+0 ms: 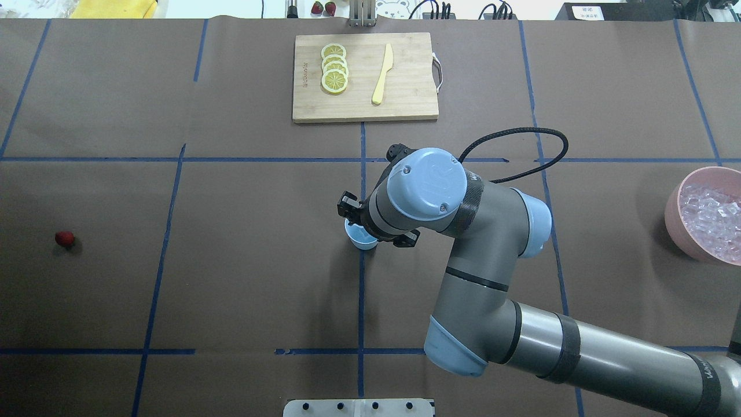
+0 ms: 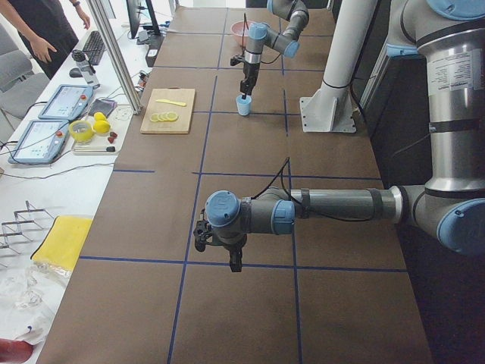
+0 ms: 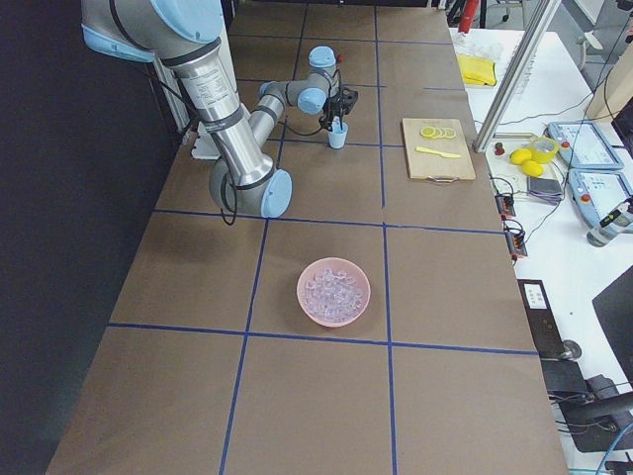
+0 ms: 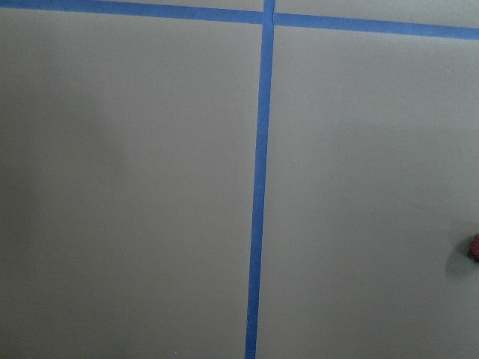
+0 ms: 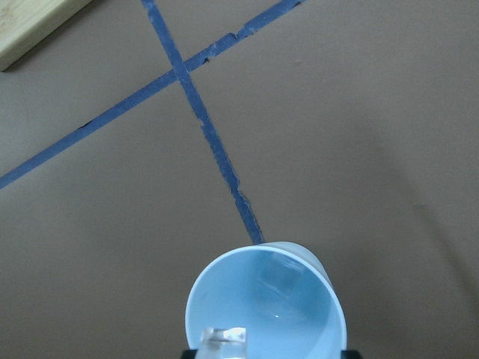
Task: Put ice and strawberries in cup
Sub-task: 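Open the right gripper to drop the ice cube into the cup, then move the right gripper back to the pink bowl of ice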
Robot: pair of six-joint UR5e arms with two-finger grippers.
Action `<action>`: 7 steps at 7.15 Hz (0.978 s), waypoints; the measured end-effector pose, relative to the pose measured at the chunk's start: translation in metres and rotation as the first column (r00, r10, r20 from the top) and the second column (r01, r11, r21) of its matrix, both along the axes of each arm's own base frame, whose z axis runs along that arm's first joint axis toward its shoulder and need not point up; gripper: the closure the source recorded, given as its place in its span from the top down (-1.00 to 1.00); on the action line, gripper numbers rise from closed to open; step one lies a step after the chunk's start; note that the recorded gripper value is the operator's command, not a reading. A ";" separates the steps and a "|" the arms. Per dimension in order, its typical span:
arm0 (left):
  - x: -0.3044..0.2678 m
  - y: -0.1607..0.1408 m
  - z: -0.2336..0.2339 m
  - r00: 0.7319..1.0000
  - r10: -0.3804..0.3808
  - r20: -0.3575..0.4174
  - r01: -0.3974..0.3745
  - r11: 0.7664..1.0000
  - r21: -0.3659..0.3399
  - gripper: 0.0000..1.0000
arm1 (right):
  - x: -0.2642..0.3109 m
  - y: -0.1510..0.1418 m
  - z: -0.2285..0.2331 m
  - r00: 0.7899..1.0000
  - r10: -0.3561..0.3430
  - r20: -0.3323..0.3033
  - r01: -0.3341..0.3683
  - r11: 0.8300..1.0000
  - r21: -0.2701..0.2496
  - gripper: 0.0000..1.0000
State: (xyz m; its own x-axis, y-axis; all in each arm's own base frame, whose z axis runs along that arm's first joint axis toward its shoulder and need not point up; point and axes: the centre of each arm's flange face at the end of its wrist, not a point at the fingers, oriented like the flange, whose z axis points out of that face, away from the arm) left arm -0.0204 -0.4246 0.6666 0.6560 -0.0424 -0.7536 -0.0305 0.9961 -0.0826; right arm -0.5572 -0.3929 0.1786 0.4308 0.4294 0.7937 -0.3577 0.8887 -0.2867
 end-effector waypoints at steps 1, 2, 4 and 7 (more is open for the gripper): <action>0.000 0.000 0.000 1.000 0.000 0.000 0.000 1.000 0.000 1.00 | 0.001 -0.001 0.001 1.000 0.003 0.001 -0.003 1.000 -0.001 0.70; 0.000 0.000 0.000 1.000 0.000 0.000 0.000 1.000 -0.001 1.00 | 0.003 -0.003 0.002 1.000 0.006 0.000 -0.006 1.000 -0.001 0.68; 0.000 0.001 0.000 1.000 0.000 0.000 0.000 1.000 0.000 1.00 | 0.007 -0.007 0.006 1.000 0.012 -0.004 -0.012 1.000 -0.004 0.67; -0.001 0.001 0.001 1.000 0.000 0.000 0.000 1.000 -0.001 1.00 | 0.065 -0.004 0.027 0.999 0.034 -0.003 -0.034 0.999 -0.014 0.56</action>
State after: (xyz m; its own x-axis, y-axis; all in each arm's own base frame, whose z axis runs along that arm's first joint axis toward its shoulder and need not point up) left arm -0.0209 -0.4238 0.6673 0.6560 -0.0432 -0.7535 -0.0301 0.9961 -0.0833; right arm -0.4926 -0.3972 0.2052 0.4180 0.4549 0.7864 -0.3886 0.8719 -0.2979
